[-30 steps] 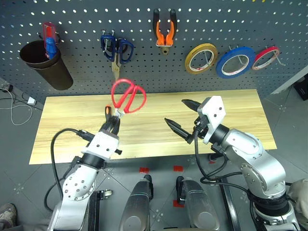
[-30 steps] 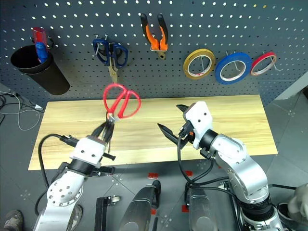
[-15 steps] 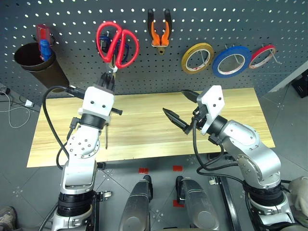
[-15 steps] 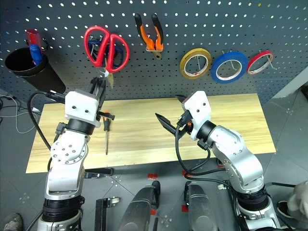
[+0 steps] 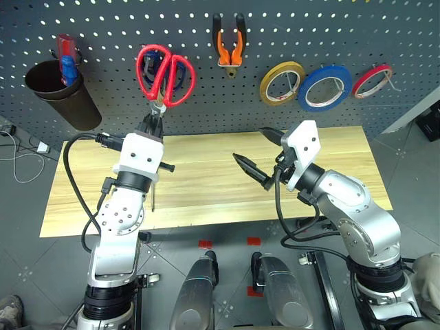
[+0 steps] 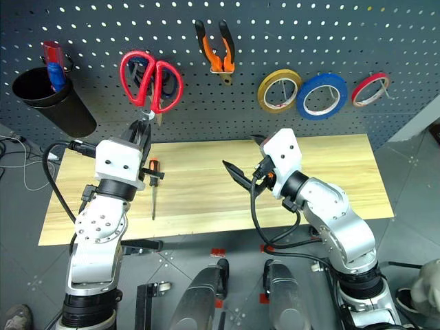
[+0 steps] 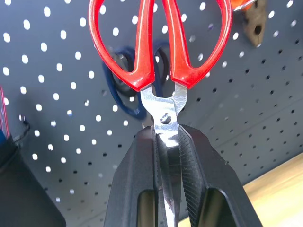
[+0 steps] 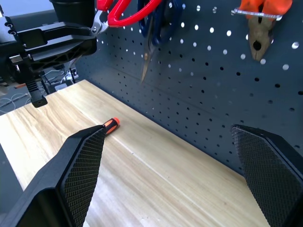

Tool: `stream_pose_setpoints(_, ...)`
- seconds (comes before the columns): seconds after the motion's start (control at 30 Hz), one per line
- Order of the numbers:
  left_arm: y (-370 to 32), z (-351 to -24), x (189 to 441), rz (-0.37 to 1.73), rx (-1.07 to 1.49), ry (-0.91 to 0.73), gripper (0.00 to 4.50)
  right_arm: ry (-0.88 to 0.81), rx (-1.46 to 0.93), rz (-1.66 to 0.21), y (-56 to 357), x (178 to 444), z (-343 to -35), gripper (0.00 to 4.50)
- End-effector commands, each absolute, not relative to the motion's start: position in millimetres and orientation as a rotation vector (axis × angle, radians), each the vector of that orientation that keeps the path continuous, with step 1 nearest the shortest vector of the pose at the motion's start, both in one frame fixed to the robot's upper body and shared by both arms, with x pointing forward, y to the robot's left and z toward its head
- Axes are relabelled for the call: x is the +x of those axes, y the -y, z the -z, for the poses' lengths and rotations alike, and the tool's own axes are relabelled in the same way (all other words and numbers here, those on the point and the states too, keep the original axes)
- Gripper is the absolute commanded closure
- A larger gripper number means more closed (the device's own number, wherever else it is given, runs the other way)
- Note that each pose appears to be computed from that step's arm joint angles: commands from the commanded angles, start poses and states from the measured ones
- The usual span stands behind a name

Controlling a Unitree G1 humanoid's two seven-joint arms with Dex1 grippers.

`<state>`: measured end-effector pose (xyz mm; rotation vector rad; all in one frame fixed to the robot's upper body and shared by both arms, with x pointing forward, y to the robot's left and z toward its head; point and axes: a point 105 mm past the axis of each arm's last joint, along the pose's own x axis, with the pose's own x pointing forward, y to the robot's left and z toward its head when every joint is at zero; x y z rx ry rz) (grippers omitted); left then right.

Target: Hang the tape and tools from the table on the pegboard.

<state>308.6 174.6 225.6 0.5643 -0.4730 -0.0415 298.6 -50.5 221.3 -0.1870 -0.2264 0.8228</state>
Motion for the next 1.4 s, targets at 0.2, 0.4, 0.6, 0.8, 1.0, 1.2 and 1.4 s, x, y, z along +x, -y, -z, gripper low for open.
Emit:
stream_pose_setpoints(0.2, -173, -229, 282, 0.005, 0.555, 0.489, 4.15, 0.285, -0.178, -0.815, 51, 295, -232, 0.00)
stream_pose_setpoints(0.4, -188, -233, 300, -0.035, 0.540, 0.468, 4.15, 0.302, -0.174, -0.833, 45, 296, -236, 0.00)
stream_pose_setpoints(0.6, -183, -223, 321, 0.011, 0.548, 0.431, 4.15, 0.359, -0.167, -0.864, 32, 294, -254, 0.00)
stream_pose_setpoints(0.8, -174, -216, 338, 0.058, 0.541, 0.431, 4.15, 0.405, -0.157, -0.886, 24, 290, -268, 0.00)
stream_pose_setpoints(1.0, -172, -173, 345, 0.135, 0.460, 0.253, 3.18, 0.393, -0.147, -0.890, 20, 288, -263, 0.00)
stream_pose_setpoints(1.2, -192, -97, 336, 0.119, 0.326, -0.098, 1.32, 0.271, -0.121, -0.884, 9, 287, -241, 0.00)
stream_pose_setpoints(1.4, -249, -76, 342, -0.013, 0.141, -0.291, 0.73, 0.094, -0.104, -0.909, -9, 277, -219, 0.00)
